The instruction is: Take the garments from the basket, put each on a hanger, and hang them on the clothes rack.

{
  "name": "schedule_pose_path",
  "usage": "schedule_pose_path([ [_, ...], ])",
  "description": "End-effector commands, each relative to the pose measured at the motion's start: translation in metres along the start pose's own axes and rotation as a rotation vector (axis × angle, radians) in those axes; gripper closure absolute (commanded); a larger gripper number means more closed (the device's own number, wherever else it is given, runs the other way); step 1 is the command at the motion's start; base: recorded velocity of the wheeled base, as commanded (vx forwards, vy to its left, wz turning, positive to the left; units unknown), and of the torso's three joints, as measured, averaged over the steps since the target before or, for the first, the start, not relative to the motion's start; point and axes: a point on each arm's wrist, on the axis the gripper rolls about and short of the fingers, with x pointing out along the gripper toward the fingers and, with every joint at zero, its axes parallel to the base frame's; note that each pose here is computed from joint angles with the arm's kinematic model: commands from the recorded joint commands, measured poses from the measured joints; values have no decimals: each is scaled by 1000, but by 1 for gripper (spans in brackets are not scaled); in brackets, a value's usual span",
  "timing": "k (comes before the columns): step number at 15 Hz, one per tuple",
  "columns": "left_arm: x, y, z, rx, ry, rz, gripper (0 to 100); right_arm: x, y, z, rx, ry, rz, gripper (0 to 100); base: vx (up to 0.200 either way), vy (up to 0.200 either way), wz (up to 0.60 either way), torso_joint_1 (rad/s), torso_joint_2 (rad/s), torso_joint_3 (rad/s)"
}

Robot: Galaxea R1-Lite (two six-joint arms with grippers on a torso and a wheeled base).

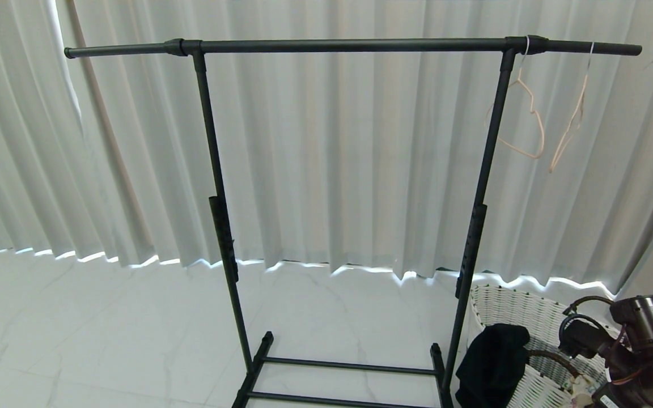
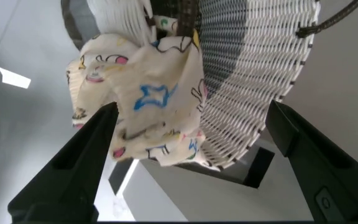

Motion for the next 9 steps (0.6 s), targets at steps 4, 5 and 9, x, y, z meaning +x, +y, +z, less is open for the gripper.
schedule_pose_path([
  [4, 0, 0, 0, 1, 0, -1, 0, 27, -3, 2, 14, 3, -19, 0, 0, 0, 0, 0, 0, 0],
  [5, 0, 0, 0, 1, 0, -1, 0, 28, -3, 3, 12, -5, -24, 0, 0, 0, 0, 0, 0, 0],
  [9, 0, 0, 0, 1, 0, -1, 0, 28, -4, 6, 14, -30, -36, 100, 0, 0, 0, 0, 0, 0],
])
